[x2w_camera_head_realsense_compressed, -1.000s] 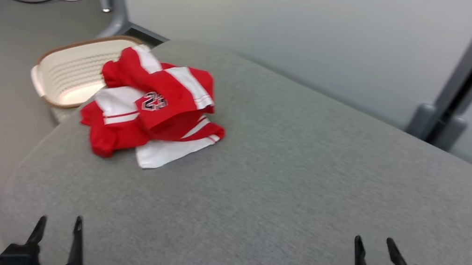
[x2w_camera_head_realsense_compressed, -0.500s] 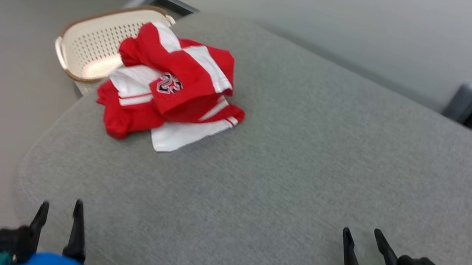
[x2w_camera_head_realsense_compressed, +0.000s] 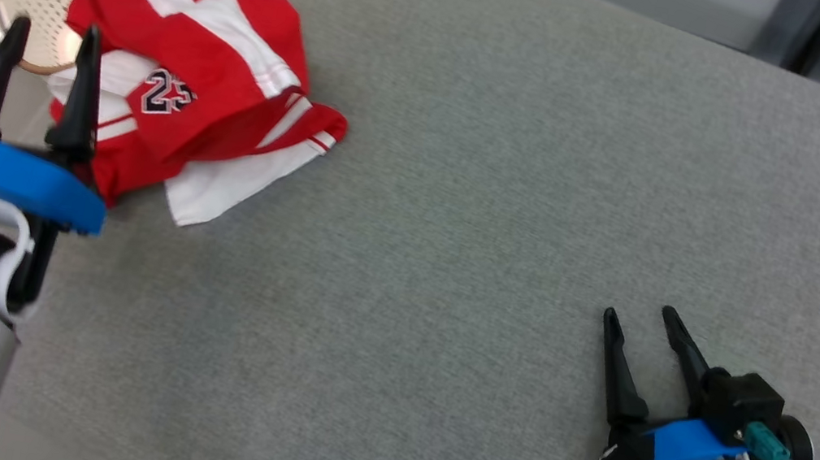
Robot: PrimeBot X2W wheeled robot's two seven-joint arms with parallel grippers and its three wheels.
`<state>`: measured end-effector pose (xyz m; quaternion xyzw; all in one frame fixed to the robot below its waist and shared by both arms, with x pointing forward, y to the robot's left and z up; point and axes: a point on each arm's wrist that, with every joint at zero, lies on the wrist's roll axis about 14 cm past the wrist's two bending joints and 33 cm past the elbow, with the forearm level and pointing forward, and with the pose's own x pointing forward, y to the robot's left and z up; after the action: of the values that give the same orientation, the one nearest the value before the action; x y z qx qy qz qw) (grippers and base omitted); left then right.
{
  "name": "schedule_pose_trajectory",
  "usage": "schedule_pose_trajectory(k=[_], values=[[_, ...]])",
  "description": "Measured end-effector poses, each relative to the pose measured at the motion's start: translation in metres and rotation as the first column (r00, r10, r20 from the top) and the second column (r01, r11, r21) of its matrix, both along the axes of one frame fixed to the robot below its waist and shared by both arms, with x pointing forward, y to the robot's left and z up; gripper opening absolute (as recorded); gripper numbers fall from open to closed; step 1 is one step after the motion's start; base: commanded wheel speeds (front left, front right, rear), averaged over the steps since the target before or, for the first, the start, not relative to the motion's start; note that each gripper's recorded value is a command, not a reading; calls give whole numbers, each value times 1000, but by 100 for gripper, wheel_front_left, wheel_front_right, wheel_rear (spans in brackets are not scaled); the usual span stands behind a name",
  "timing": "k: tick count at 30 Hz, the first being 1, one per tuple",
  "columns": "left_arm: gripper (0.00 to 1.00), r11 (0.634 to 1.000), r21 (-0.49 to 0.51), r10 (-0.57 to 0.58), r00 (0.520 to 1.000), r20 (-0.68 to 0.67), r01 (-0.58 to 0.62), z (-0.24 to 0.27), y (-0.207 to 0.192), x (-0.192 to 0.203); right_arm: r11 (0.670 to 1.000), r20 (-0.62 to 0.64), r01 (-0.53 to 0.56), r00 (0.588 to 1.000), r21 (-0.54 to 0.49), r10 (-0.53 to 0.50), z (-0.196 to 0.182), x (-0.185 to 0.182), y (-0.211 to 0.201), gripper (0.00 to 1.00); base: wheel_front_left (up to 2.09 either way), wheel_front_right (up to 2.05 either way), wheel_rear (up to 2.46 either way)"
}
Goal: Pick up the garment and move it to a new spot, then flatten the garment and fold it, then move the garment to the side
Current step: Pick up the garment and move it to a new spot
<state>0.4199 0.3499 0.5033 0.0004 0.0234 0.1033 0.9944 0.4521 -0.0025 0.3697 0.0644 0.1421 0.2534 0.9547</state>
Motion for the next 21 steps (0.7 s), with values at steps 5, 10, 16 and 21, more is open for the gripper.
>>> schedule_pose_trajectory(k=[5,10,16,21], values=[[100,993,-19,-117,992,-52,116,6,-14,51,999,-4,32,999,17,-32,-4,10,-7,100,0,0,0],[100,984,-86,-175,957,-233,159,-36,-25,68,998,-10,64,998,24,-64,-7,15,-17,100,0,0,0],[100,980,-176,-166,874,-458,94,-103,-26,53,995,-14,96,995,23,-96,-10,19,-28,100,0,0,0],[0,979,-193,-156,839,-522,63,-123,-27,42,993,-15,114,993,22,-113,-9,20,-34,100,0,0,0]])
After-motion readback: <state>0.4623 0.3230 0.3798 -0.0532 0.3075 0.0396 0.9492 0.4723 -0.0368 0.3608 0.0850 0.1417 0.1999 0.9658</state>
